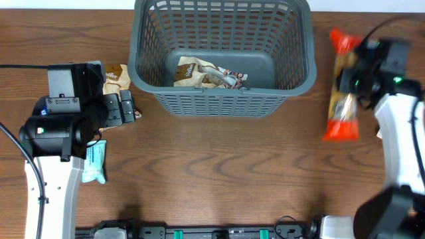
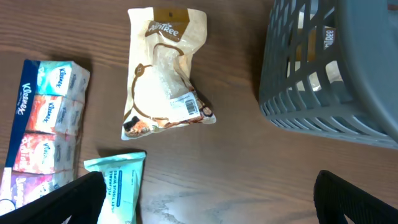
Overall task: Pack container
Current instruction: 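Grasp the pasta package with the right gripper and lift it, then lower the pasta package into the basket and open the right gripper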
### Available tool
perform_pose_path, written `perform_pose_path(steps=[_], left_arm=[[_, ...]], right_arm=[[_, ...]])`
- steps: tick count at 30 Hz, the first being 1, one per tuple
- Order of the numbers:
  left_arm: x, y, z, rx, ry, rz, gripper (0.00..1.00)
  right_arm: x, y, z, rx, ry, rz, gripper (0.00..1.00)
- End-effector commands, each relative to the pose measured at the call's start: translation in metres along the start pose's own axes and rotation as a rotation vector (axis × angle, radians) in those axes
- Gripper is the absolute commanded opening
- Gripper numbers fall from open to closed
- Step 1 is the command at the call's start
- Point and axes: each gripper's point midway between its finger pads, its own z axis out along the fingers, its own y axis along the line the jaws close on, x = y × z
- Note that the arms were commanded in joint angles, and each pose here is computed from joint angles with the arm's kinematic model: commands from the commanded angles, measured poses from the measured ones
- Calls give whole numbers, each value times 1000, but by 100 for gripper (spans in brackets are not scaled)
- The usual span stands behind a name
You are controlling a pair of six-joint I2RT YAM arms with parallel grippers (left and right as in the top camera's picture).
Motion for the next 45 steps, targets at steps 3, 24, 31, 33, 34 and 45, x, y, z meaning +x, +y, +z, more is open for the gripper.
perform_pose_path(steps=[3, 24, 31, 33, 34, 45], left_arm=[[-4, 1, -4, -9, -12, 7, 99], [0, 2, -4, -10, 2, 7, 99], [0, 2, -4, -10, 3, 7, 99], [0, 2, -4, -10, 3, 7, 99], [0, 2, -4, -10, 3, 7, 99], [1, 2, -4, -11, 7, 8, 99]], right_arm=[[-86, 33, -106, -26, -295, -105, 1], [-87, 313, -140, -516, -706, -1313, 1], [-26, 341, -45, -723, -418, -1284, 1], [-9, 343, -23, -745, -338, -1285, 1], [-2, 342, -13, -746, -301, -1279, 1], [22, 334, 19, -723, -91, -1087, 99]])
